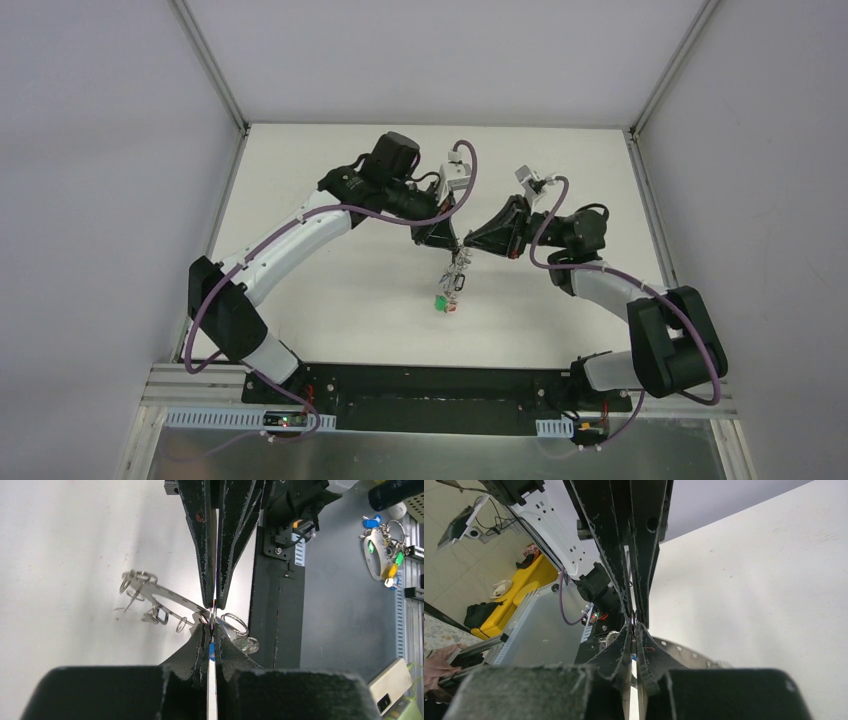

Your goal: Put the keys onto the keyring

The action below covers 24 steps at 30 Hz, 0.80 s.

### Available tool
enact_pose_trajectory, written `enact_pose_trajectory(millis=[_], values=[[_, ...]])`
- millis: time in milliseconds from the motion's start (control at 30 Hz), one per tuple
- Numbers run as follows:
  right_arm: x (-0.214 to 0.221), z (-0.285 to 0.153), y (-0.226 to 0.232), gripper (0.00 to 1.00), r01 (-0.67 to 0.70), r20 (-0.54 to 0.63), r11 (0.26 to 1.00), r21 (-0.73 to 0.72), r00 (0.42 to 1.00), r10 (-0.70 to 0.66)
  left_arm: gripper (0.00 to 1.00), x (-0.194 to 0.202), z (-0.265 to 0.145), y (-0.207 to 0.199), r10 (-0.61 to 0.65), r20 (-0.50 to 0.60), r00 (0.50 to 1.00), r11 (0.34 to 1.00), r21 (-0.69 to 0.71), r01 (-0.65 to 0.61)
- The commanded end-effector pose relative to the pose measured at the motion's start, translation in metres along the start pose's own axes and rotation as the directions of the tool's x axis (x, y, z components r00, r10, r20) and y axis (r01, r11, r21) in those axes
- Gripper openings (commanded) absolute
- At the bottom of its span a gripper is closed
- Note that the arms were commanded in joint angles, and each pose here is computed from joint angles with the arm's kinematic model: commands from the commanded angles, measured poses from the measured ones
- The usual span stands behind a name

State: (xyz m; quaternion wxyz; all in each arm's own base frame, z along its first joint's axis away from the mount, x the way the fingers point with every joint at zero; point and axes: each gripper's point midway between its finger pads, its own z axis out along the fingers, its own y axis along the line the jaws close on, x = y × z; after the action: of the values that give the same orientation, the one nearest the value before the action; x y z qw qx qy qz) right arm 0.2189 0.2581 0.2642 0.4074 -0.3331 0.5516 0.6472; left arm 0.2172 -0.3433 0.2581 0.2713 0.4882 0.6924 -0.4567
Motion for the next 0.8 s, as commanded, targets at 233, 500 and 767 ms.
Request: enact_pose_trajectory(millis=[233,500,767], values=[[0.007,-0.005,0.005,0.25,0.167,-0.071,0.985,-0.044,0.983,-0.170,0.00,0.025,-0.020,-0.010,0.111,-0.287,0.951,0.989,-0.066,-0.135],[0.014,0.001,0.018,0.33,0.184,-0.093,0.978,-0.102,0.977,-0.194,0.00,0.024,-0.016,-0.016,0.088,-0.330,0.940,0.989,-0.084,-0.122],[0.020,0.006,0.022,0.32,0.179,-0.098,0.977,-0.116,0.977,-0.190,0.00,0.020,-0.006,-0.015,0.001,-0.324,0.946,0.992,-0.119,-0.041]])
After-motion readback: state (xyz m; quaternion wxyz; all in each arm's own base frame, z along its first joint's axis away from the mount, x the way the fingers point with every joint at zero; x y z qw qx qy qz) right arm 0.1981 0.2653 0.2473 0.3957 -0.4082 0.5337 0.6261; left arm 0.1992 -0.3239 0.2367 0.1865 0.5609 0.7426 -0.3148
